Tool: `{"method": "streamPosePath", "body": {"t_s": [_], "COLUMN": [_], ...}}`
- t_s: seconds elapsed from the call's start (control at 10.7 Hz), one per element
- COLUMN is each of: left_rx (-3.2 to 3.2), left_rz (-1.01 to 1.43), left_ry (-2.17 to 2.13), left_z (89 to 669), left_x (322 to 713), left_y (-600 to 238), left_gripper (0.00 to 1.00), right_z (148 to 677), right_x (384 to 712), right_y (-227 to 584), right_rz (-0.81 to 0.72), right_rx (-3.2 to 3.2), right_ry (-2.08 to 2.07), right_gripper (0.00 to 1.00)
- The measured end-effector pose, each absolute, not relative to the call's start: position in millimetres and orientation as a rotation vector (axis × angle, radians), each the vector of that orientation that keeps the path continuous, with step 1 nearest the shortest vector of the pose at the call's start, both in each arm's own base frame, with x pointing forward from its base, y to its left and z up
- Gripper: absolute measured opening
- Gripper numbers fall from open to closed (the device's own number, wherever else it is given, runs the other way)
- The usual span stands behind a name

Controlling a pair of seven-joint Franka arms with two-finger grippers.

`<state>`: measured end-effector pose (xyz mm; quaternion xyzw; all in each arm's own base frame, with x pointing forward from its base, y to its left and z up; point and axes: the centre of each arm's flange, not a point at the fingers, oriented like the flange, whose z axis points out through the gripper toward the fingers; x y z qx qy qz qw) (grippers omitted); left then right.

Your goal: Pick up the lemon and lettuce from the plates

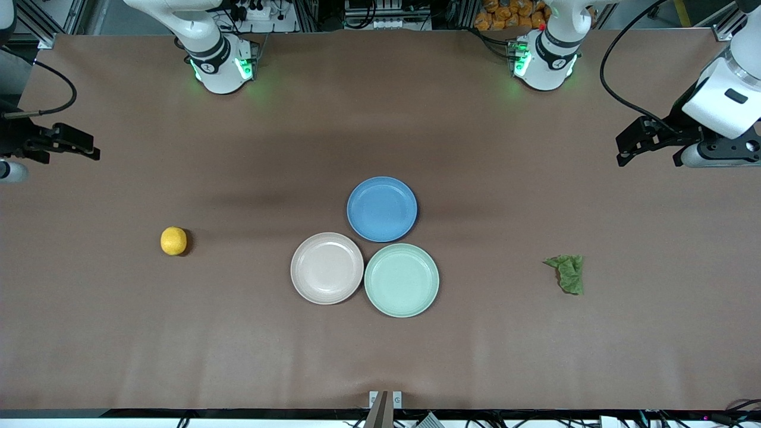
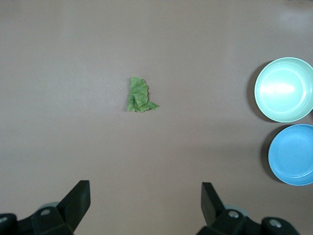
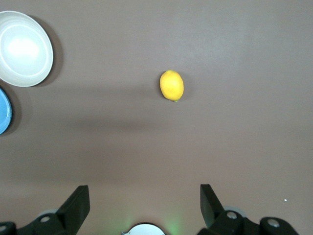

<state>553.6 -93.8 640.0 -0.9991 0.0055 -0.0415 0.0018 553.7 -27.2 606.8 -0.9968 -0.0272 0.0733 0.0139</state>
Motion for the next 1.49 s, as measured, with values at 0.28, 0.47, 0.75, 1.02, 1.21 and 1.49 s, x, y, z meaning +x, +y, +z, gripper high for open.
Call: {"method": "streamPosePath", "body": {"t_s": [0.28,0.47,0.75,1.02,1.21,1.49], "left_rx": [-3.135,-3.136,-3.136,-3.136,-3.135,-3.134], "left_rz": [-0.131,-0.134,-0.138,-0.141,-0.143,-0.153], "left_ry": [0.017,0.017,0.017,0.018,0.034,0.078], "left_z": [640.1,640.3,640.5,640.7,641.0,643.8], "left_x": [553.7,553.9,554.1,554.3,554.3,554.5], "left_y": [-93.7,-93.9,-94.0,-94.1,-94.0,-93.1], "left_gripper": [1.0,1.0,1.0,1.0,1.0,1.0], "right_z": [616.4,618.7,622.4,627.6,629.5,630.2], "right_x": [549.5,551.2,553.2,553.6,553.9,555.2], "right_y": [-25.4,-17.0,-5.7,-9.1,-12.3,-12.7], "right_rz": [0.244,0.22,0.19,0.171,0.161,0.145], "right_rx": [-3.103,-3.105,-3.109,-3.112,-3.113,-3.114], "right_ry": [-0.09,-0.114,-0.147,-0.138,-0.128,-0.126], "right_gripper": [1.0,1.0,1.0,1.0,1.0,1.0]}}
